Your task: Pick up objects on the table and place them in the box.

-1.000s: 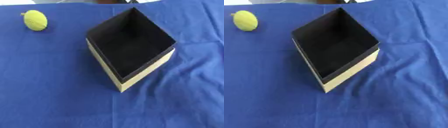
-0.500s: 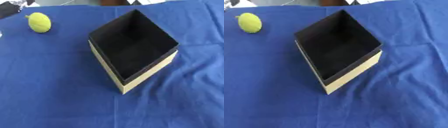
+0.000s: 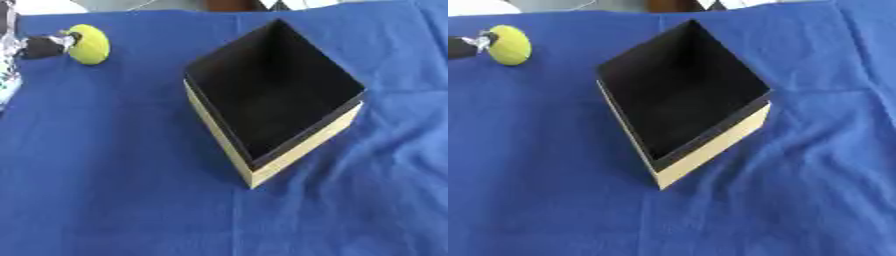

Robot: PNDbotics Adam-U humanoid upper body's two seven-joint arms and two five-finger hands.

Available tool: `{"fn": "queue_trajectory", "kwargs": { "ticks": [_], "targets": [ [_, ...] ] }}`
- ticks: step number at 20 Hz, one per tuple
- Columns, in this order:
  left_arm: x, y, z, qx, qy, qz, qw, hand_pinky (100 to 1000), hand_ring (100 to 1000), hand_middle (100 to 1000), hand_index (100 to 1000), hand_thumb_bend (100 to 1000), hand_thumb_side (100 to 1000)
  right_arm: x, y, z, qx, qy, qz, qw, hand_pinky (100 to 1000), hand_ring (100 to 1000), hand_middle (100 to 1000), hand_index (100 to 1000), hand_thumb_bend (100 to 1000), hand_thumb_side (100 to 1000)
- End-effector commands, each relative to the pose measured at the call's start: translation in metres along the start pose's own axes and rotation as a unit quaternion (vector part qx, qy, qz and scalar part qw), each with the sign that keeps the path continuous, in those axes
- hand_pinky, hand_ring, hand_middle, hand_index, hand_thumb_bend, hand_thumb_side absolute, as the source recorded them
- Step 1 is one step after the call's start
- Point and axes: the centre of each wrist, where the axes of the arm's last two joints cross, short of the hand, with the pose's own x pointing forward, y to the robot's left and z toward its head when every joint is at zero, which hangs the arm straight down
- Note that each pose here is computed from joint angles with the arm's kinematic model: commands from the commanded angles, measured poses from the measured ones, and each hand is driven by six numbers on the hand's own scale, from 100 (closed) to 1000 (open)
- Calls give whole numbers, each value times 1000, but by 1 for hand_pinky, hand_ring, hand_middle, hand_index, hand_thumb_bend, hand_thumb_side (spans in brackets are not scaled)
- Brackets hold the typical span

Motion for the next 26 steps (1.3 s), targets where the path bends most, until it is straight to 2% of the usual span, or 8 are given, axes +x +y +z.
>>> {"fn": "queue_trajectory", "kwargs": {
  "ticks": [1,6,8,17,21,26],
  "targets": [
    [-4,15,-9,-4,-14,-9,1000,961,1000,987,957,613,334,5,-6,-4,-11,-12,3,1000,875,881,799,876,100,100],
    [-8,23,-13,-28,-40,-16,999,896,1000,984,933,458,181,4,-6,-3,-10,-10,2,1000,875,881,798,874,100,100],
    [-9,27,-15,-35,-51,-17,998,879,1000,991,932,427,148,4,-6,-3,-11,-9,2,1000,875,881,798,873,100,100],
    [-8,48,-22,-73,-70,-6,995,847,1000,990,924,402,145,4,-6,-3,-12,-9,0,1000,875,882,797,871,100,100],
    [-1,51,-24,-100,-69,-1,993,901,1000,995,922,341,133,5,-6,-5,-14,-12,-3,1000,875,881,795,871,100,100],
    [0,60,-27,-129,-55,-5,990,927,1000,984,935,343,152,6,-6,-6,-18,-17,-6,1000,875,879,795,870,100,100]
  ]
}}
